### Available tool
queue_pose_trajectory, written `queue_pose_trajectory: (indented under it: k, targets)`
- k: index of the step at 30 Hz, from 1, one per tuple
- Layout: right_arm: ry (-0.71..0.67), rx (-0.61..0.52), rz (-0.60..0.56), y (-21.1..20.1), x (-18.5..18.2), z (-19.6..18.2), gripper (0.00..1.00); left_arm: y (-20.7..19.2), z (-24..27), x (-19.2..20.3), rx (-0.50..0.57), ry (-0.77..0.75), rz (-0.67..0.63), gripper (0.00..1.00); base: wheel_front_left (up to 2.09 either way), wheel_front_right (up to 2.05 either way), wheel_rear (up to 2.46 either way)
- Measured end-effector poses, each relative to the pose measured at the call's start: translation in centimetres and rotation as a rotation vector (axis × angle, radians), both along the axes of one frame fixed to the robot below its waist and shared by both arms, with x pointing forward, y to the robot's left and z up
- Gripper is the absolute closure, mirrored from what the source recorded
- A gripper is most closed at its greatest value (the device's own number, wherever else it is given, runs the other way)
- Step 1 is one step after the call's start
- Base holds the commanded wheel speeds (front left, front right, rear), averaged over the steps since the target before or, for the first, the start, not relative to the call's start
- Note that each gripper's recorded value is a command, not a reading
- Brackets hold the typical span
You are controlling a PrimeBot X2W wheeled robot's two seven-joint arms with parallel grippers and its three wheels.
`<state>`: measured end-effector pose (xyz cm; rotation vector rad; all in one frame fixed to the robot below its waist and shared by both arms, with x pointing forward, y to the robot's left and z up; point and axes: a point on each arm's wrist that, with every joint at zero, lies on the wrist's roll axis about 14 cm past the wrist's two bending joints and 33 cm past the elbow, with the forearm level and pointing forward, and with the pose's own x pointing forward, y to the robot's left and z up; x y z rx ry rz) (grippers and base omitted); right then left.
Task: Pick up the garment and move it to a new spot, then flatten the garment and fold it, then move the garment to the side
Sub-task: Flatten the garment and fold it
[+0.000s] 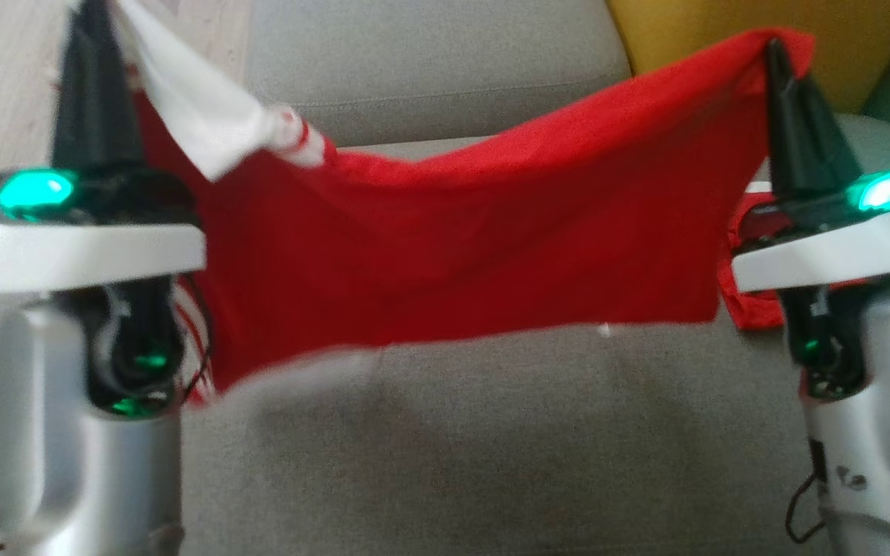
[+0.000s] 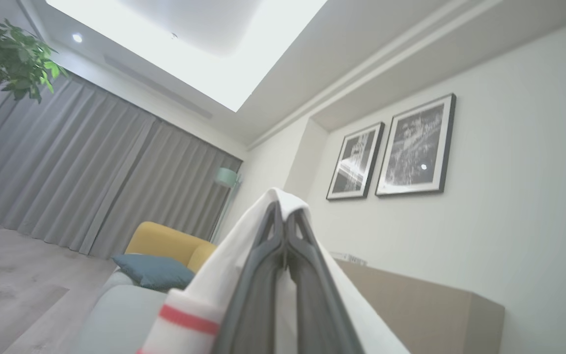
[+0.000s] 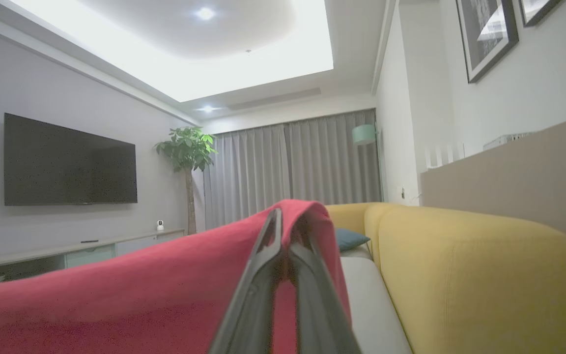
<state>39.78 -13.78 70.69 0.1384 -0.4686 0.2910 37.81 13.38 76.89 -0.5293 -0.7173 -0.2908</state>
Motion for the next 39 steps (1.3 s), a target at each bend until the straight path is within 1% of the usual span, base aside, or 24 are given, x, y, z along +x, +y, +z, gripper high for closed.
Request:
queue_pose_trajectory:
  k: [1,2,3,4,5,8,9,12,13,15,18,19,21,23,24,27,29,31,32,36,39]
  targets:
    - [-0.015,0.000,0.001,0.0,-0.2,0.6,1.00,0.3,1.0,-0.6,-0.019,-0.023,-0.002,1.00,0.00,0.00,0.00]
    - [-0.028,-0.007,-0.003,0.0,-0.4,1.2,1.00,0.7,1.8,-1.0,-0.063,-0.033,-0.017,1.00,0.00,0.00,0.00]
    - [-0.028,-0.007,-0.003,0.0,-0.4,1.2,1.00,0.7,1.8,-1.0,-0.063,-0.033,-0.017,1.00,0.00,0.00,0.00]
    - [-0.041,-0.016,-0.011,0.0,-0.6,1.8,1.00,1.3,2.4,-1.2,-0.136,-0.027,-0.047,1.00,0.00,0.00,0.00]
    - [-0.053,-0.017,-0.015,0.0,-0.8,2.4,1.00,1.6,2.8,-1.3,-0.172,-0.022,-0.065,1.00,0.00,0.00,0.00]
    - [-0.056,-0.019,-0.016,0.4,-1.1,3.3,1.00,1.4,4.0,-1.2,-0.161,-0.026,-0.074,1.00,0.00,0.00,0.00]
    - [-0.019,-0.008,-0.029,0.0,-0.5,2.9,1.00,1.7,4.4,-0.3,-0.119,-0.018,-0.048,1.00,0.00,0.00,0.00]
    - [0.062,-0.016,-0.060,-1.0,1.4,1.6,1.00,2.1,3.4,2.8,-0.065,0.062,-0.018,1.00,0.00,0.00,0.00]
    - [0.088,-0.008,-0.065,-1.3,2.4,1.3,1.00,2.2,2.7,4.2,-0.057,0.103,-0.020,1.00,0.00,0.00,0.00]
    - [0.136,0.045,-0.054,-2.0,5.0,1.0,1.00,2.5,1.1,7.2,-0.007,0.179,0.002,1.00,0.00,0.00,0.00]
    - [0.143,-0.014,-0.081,-1.7,9.4,1.5,1.00,3.1,-0.8,12.1,0.002,0.278,0.012,1.00,0.00,0.00,0.00]
    - [0.140,-0.016,-0.077,-1.4,11.1,1.9,1.00,3.3,-1.2,13.7,0.014,0.297,0.016,1.00,0.00,0.00,0.00]
    - [0.133,-0.025,-0.078,-1.1,14.7,2.6,1.00,3.9,-1.1,16.8,0.054,0.295,0.052,1.00,0.00,0.00,0.00]
    - [0.139,0.010,-0.082,-1.4,18.1,3.1,1.00,4.5,-0.4,19.5,0.065,0.272,0.080,1.00,0.00,0.00,0.00]
    - [0.122,-0.001,-0.089,-1.4,19.6,3.5,1.00,4.9,0.1,20.6,0.071,0.255,0.101,1.00,0.00,0.00,0.00]
    - [0.042,0.001,-0.099,-1.0,22.9,5.0,1.00,5.3,0.8,23.4,0.103,0.207,0.141,1.00,0.00,0.00,0.00]
    - [0.023,0.026,-0.098,-0.7,24.6,4.9,1.00,5.7,0.0,24.8,0.118,0.207,0.160,1.00,0.00,0.00,0.00]
    - [0.042,0.045,-0.094,-0.4,26.1,3.5,1.00,6.1,-1.4,25.8,0.137,0.222,0.179,1.00,0.00,0.00,0.00]
    - [0.068,0.052,-0.090,-0.1,26.8,2.1,1.00,6.4,-2.4,26.2,0.143,0.238,0.189,1.00,0.00,0.00,0.00]
    - [0.217,0.090,-0.071,0.9,28.4,-4.4,1.00,7.3,-7.2,27.3,0.165,0.336,0.205,1.00,0.00,0.00,0.00]
    - [0.338,0.101,-0.061,1.5,28.5,-9.3,1.00,7.3,-11.1,27.3,0.196,0.416,0.202,1.00,0.00,0.00,0.00]
